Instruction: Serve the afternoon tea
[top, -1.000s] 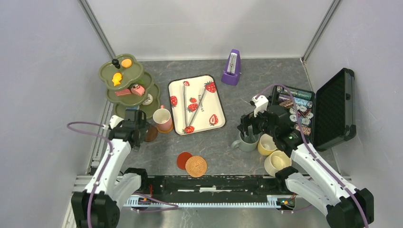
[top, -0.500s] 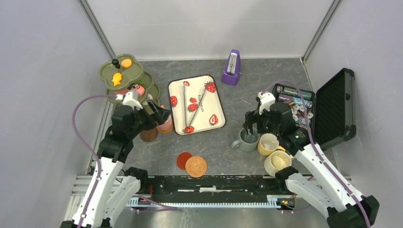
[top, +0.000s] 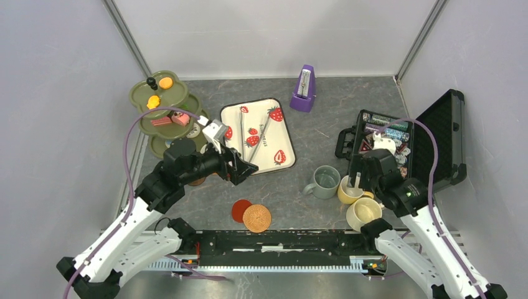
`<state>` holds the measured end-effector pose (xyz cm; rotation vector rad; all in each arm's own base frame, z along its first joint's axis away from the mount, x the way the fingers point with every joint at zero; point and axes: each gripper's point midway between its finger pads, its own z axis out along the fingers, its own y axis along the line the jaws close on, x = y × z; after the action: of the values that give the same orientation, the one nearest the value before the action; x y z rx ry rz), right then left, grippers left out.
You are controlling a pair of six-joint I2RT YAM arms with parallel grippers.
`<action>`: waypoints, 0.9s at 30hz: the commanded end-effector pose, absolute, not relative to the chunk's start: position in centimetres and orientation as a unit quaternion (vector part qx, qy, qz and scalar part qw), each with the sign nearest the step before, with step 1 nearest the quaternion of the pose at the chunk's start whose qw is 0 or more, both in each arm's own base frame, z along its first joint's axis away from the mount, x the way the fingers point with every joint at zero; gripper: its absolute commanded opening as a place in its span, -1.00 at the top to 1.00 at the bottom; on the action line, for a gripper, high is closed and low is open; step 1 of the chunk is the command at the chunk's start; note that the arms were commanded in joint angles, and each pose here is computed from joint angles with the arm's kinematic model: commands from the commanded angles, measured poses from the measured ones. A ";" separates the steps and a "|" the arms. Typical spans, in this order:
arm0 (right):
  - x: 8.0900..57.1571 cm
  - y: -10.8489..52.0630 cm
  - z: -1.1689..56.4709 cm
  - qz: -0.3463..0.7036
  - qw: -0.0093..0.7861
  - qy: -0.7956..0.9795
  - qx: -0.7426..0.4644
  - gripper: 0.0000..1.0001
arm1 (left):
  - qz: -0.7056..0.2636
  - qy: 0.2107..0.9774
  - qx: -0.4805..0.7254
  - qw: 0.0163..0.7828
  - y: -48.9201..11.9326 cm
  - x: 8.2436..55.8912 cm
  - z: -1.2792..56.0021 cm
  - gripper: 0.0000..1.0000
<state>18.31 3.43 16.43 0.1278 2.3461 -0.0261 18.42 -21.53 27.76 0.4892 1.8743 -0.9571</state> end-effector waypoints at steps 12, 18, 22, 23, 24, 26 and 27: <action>19.0 1.5 12.9 -0.081 0.372 0.921 0.079 -0.26 | -0.310 0.729 0.294 0.534 -22.7 18.9 29.8 -1.00; 19.4 1.5 11.4 -0.100 0.351 0.930 0.042 -0.18 | -0.304 0.735 0.293 0.530 -22.8 19.2 29.1 -1.00; 20.0 2.0 10.6 -0.095 0.351 0.931 0.036 -0.06 | -0.304 0.736 0.295 0.529 -22.9 19.2 28.9 -1.00; 20.0 2.0 10.3 -0.096 0.348 0.932 0.034 -0.03 | -0.303 0.737 0.295 0.528 -22.9 19.3 28.9 -1.00; 20.0 2.0 10.1 -0.097 0.346 0.933 0.032 -0.01 | -0.303 0.737 0.295 0.528 -22.9 19.3 28.9 -1.00; 20.1 2.1 9.7 -0.099 0.340 0.935 0.027 0.02 | -0.300 0.738 0.295 0.527 -22.9 19.3 28.7 -1.00; 20.2 2.1 9.7 -0.101 0.340 0.935 0.025 0.04 | -0.299 0.740 0.295 0.525 -22.9 19.4 28.6 -1.00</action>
<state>19.04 1.89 9.61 0.0870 2.4676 -0.2552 18.96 -22.90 28.06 0.6662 1.8163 -0.7548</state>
